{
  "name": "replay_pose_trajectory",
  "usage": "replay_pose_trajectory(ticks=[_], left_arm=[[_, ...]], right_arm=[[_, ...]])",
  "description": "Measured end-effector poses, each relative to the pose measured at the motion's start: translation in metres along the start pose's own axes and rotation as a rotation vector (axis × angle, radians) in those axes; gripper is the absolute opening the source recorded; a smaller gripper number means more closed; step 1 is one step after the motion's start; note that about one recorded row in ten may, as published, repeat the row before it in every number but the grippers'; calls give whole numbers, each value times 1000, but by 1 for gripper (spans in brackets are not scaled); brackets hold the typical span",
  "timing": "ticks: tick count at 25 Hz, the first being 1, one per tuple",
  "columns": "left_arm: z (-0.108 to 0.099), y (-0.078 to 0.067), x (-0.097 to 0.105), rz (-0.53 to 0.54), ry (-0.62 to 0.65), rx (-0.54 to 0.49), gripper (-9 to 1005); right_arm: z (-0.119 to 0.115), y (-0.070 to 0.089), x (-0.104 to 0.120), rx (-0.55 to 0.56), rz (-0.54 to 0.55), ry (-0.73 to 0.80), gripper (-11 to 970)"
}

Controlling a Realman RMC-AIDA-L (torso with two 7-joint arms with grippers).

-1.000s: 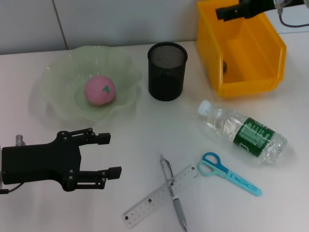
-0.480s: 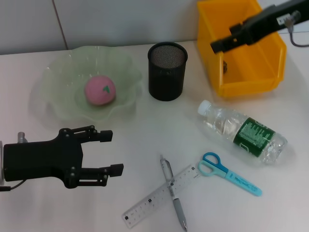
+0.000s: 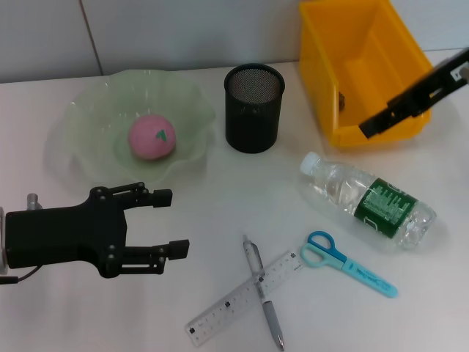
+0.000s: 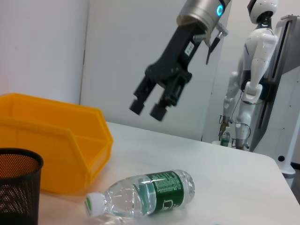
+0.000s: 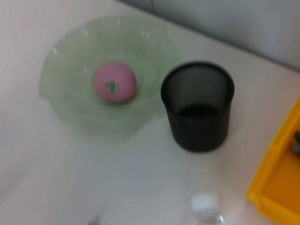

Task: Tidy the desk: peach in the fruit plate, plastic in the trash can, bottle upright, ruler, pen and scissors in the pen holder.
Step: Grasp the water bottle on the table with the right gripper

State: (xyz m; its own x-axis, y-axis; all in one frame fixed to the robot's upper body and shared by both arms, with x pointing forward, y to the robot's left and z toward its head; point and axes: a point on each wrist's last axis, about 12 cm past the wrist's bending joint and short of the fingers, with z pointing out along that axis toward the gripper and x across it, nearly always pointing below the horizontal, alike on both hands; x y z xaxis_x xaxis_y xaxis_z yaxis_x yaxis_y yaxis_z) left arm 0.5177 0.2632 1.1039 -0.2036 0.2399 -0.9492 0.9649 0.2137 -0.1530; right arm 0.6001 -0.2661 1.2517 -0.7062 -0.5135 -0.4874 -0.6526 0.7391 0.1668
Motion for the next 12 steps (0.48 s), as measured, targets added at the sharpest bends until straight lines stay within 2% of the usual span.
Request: replay_pose_trajectory(ticks=[4, 12], left_arm=[[1, 2, -2, 8, 1, -2, 837], [2, 3, -4, 19, 1, -1, 837]], right_arm=[[9, -4, 4, -36, 27, 76, 769], [24, -10, -1, -54, 36, 100, 769]])
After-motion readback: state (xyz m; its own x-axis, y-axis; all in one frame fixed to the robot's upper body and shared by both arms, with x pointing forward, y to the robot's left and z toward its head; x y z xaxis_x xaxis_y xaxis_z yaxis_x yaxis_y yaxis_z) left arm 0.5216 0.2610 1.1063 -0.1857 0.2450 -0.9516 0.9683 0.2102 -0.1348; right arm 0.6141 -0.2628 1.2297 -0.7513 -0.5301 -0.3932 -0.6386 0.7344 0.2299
